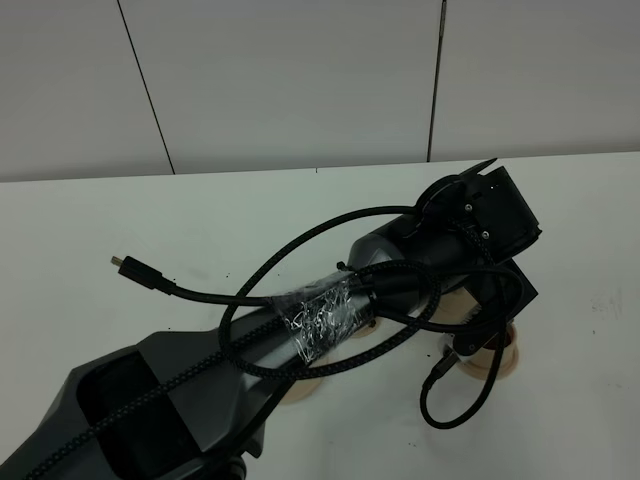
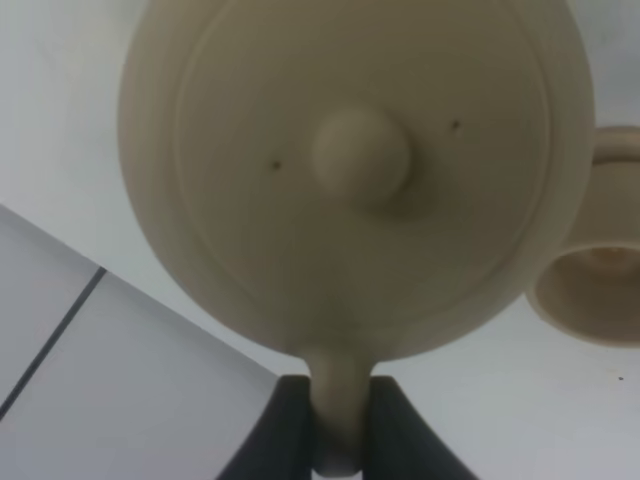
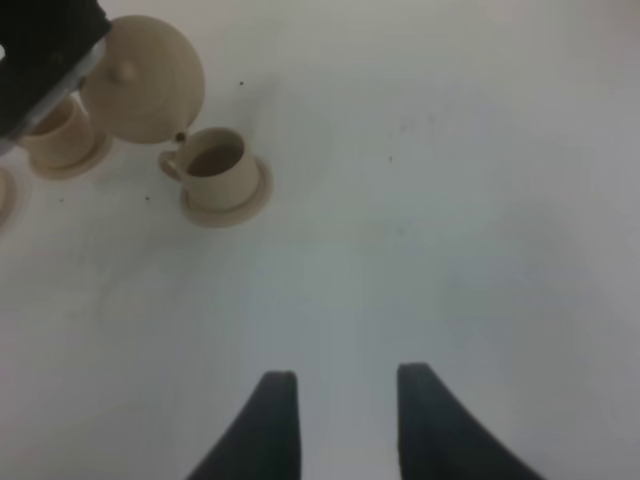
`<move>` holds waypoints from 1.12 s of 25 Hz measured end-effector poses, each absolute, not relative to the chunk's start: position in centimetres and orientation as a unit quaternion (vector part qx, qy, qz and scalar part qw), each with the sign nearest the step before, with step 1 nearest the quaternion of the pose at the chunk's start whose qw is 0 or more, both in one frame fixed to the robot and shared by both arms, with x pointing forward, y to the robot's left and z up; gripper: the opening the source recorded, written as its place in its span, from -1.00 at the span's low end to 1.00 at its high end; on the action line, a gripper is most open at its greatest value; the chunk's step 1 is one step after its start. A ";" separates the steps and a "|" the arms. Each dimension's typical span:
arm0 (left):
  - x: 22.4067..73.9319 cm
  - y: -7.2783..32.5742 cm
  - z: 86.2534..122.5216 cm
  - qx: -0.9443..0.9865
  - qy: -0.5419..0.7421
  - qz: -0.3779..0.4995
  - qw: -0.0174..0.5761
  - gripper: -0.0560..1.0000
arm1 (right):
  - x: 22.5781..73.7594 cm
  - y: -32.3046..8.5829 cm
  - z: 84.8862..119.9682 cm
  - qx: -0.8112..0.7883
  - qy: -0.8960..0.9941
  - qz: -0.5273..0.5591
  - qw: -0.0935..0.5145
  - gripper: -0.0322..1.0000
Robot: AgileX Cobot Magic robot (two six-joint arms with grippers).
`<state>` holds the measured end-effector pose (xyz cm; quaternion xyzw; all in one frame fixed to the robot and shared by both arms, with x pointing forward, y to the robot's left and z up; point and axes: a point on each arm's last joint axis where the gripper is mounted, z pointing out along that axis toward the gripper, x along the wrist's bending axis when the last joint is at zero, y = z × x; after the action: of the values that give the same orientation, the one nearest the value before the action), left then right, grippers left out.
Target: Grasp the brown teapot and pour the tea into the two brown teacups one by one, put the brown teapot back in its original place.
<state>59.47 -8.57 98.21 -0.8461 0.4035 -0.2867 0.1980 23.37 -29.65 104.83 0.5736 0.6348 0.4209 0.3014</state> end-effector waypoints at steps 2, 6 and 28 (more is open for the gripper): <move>59.4 -8.4 98.7 -0.850 0.395 -0.288 0.197 -0.58 | 23.4 -29.7 104.8 0.574 0.635 0.421 0.301 -0.47; 59.6 -7.7 100.4 -0.862 0.367 -0.299 0.181 -0.58 | 23.4 -29.7 104.8 0.574 0.635 0.421 0.301 -0.47; 59.8 -5.8 100.9 -0.945 0.191 -0.249 0.093 -0.58 | 23.4 -29.7 104.8 0.574 0.635 0.421 0.301 -0.47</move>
<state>59.84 -5.83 100.92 -0.9449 0.1912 -0.2489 0.0929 23.37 -29.65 104.83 0.5736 0.6348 0.4209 0.3014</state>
